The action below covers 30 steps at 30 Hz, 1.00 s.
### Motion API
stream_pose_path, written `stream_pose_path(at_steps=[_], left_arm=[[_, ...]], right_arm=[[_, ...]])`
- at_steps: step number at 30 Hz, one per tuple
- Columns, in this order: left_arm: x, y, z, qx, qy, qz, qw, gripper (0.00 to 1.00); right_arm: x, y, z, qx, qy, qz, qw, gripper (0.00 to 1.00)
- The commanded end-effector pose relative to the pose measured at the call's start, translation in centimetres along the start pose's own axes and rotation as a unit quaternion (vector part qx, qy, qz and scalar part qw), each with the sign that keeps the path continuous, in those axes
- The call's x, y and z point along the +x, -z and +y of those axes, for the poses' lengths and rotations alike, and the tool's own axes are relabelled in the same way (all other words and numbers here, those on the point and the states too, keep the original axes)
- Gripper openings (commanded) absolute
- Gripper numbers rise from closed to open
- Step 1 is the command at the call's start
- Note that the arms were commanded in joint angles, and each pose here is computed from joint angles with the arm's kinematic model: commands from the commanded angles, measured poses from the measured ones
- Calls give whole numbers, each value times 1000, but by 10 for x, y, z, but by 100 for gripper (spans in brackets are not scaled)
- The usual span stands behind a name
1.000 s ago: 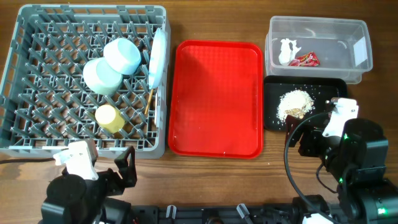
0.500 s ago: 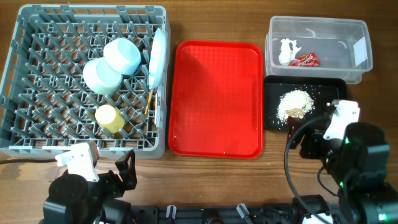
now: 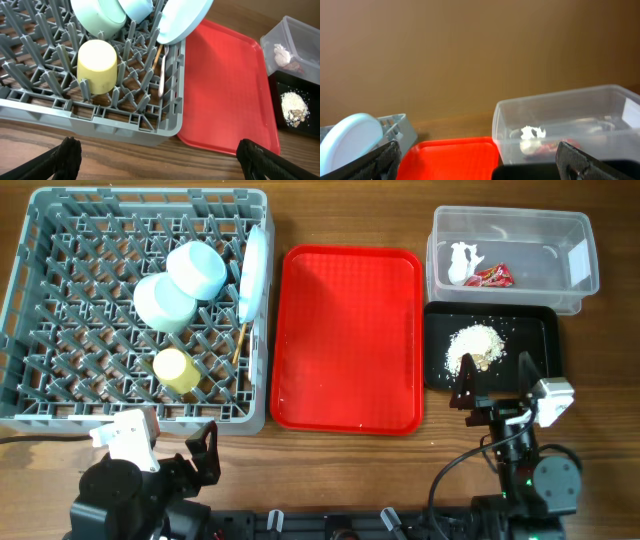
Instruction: Sort waste into correct bins and load items into the dishwasher rack
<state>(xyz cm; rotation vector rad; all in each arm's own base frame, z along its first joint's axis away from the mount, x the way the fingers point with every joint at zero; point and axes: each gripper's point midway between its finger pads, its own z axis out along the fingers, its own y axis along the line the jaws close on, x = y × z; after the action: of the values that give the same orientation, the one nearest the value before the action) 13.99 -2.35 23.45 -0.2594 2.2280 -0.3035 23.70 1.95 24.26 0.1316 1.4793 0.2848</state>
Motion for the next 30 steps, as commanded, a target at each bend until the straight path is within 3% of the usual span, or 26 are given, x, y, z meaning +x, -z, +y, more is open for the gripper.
stream_pose_path(at_steps=[1, 6, 8, 11, 30], left_arm=[[-1, 1, 2, -4, 1, -6, 1000, 100], [-1, 1, 2, -4, 1, -6, 1000, 100], [-1, 1, 2, -4, 1, -6, 1000, 100], [-1, 1, 2, -4, 1, -6, 1000, 100], [-1, 1, 2, -4, 1, -6, 1000, 100]], right_arm=[[10, 0, -7, -7, -36, -33, 999, 100], [38, -3, -18, 3, 6, -10, 1000, 100], [62, -3, -23, 10, 43, 39, 998, 100], [63, -2, -24, 12, 79, 42, 996, 100], [63, -3, -25, 12, 79, 42, 996, 100]])
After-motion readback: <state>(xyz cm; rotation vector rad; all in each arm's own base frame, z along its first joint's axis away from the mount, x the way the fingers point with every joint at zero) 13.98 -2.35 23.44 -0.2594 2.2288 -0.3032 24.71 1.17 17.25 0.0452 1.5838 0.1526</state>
